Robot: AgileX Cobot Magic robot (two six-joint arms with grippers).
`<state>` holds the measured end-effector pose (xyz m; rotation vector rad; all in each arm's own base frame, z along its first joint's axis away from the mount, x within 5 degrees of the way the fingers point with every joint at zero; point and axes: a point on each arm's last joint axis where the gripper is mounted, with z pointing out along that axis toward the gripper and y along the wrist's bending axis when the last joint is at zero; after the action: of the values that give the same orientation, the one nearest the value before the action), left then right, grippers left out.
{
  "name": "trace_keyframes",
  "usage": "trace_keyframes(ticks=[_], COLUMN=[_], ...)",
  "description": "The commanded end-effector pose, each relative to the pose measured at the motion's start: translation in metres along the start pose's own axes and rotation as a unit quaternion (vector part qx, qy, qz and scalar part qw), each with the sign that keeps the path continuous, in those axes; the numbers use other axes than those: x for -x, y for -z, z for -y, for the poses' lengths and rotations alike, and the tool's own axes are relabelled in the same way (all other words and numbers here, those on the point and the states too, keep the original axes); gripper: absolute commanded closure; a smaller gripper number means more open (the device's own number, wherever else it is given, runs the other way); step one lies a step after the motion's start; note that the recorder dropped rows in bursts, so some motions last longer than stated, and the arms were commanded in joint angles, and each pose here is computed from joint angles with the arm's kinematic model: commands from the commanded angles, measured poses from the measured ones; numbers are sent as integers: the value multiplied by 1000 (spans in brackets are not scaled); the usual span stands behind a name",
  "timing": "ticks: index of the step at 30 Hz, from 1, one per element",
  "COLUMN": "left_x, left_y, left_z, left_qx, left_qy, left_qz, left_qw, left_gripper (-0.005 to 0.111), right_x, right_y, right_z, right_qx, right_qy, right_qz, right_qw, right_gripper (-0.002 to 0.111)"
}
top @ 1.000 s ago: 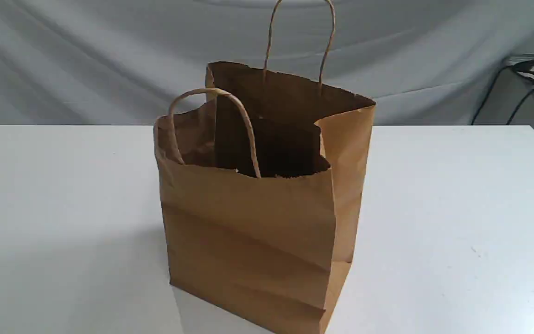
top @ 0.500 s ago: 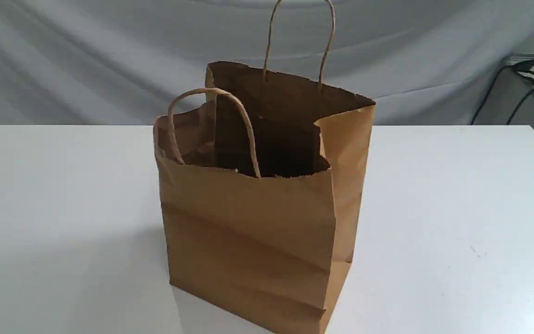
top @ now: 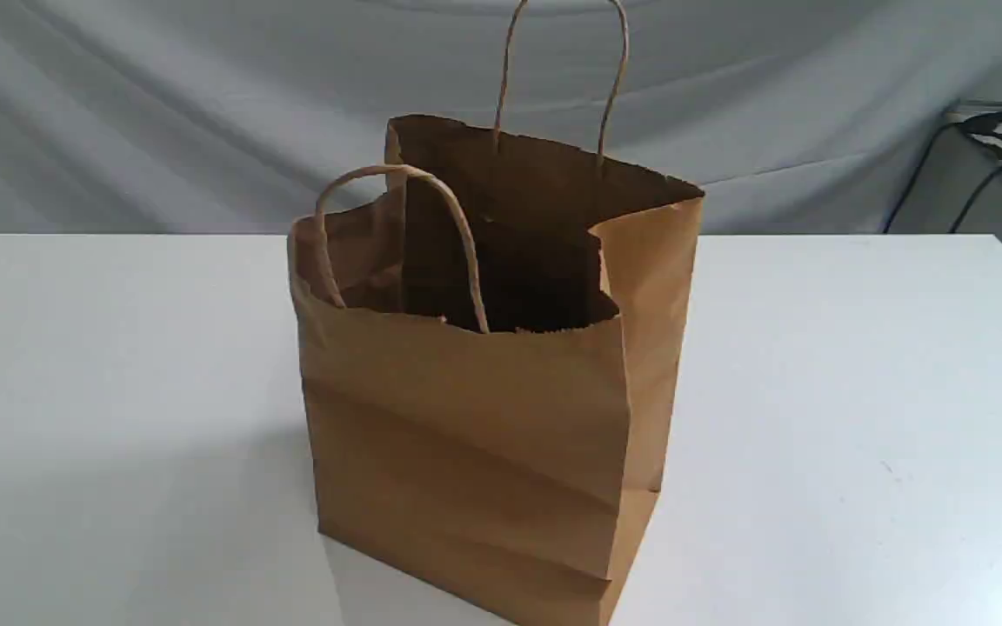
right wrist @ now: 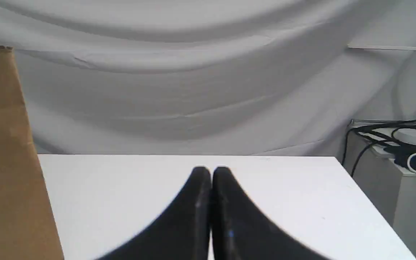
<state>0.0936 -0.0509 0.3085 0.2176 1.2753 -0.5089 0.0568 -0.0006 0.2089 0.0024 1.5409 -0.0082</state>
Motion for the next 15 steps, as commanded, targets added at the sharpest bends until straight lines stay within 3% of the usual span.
trace_keyframes(ticks=[1,6,15], left_x=[-1,3,-4], left_y=[1,5,23], left_z=[-1,-9,-41], left_qx=[2,40,204], left_qy=[-13,-22,-17], left_qz=[1,11,-52], left_qw=[1000,999,977], left_gripper=[107,107,107], right_x=[-1,-1,-1], right_y=[0,0,0], right_z=[0,0,0], right_qx=[0,0,0], right_qy=[-7,-7,-5], right_qz=[-1,-1,-1], right_qw=[1000,1000,1000], right_gripper=[108,108,108])
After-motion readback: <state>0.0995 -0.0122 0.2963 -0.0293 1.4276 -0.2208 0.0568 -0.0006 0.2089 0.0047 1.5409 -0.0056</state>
